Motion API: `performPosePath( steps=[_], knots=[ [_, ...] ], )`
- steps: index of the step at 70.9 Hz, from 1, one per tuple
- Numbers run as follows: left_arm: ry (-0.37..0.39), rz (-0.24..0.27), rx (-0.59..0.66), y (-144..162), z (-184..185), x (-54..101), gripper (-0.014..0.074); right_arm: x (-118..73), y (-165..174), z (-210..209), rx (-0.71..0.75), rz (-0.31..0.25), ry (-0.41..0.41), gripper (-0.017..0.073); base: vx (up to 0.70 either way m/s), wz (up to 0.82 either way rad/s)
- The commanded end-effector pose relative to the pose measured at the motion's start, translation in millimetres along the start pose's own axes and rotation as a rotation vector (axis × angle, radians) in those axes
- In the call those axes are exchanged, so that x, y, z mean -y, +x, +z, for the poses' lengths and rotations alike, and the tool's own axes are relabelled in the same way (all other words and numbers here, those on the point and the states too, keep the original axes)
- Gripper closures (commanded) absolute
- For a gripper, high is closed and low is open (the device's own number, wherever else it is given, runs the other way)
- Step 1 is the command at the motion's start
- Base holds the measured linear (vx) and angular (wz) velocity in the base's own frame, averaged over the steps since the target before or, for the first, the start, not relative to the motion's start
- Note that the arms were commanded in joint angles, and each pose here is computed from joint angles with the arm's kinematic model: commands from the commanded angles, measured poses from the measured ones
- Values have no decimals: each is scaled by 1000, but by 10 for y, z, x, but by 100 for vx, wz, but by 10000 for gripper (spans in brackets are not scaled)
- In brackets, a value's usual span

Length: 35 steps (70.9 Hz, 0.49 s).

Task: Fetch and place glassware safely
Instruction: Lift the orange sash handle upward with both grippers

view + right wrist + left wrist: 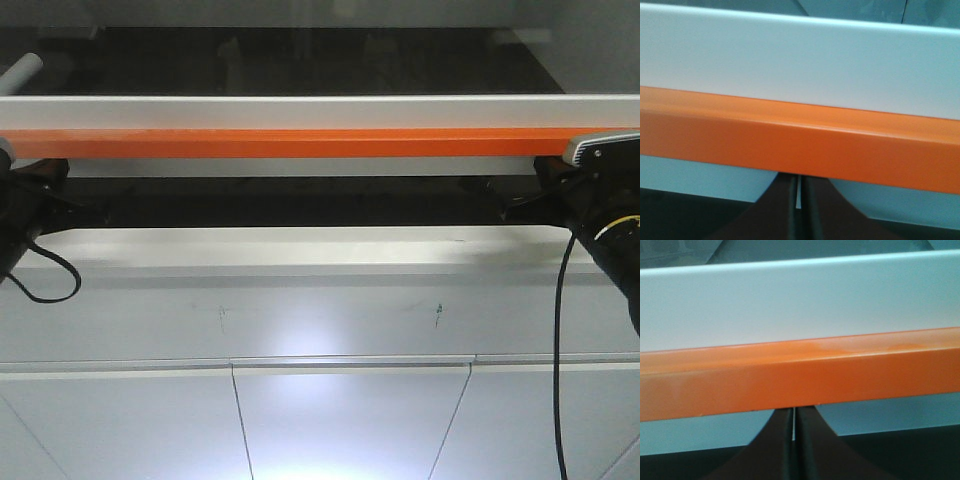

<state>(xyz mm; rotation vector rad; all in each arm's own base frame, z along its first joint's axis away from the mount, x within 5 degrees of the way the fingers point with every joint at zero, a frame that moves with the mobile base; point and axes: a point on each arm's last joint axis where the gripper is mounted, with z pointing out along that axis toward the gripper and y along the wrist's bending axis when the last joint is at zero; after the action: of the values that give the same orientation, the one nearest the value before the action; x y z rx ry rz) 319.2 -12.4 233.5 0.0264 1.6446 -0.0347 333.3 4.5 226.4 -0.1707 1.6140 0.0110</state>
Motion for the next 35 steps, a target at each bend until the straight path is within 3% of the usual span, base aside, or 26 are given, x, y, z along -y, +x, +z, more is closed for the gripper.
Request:
performPosePath(
  steps=[1,35],
  knots=[
    [10,-4,322,-638,-72,27,601,36,-703,-111,375,-28,11,559,0,0],
    [11,-5,443,-1318,-235,31,601,113,-1425,-262,446,-68,47,559,0,0]
  ],
)
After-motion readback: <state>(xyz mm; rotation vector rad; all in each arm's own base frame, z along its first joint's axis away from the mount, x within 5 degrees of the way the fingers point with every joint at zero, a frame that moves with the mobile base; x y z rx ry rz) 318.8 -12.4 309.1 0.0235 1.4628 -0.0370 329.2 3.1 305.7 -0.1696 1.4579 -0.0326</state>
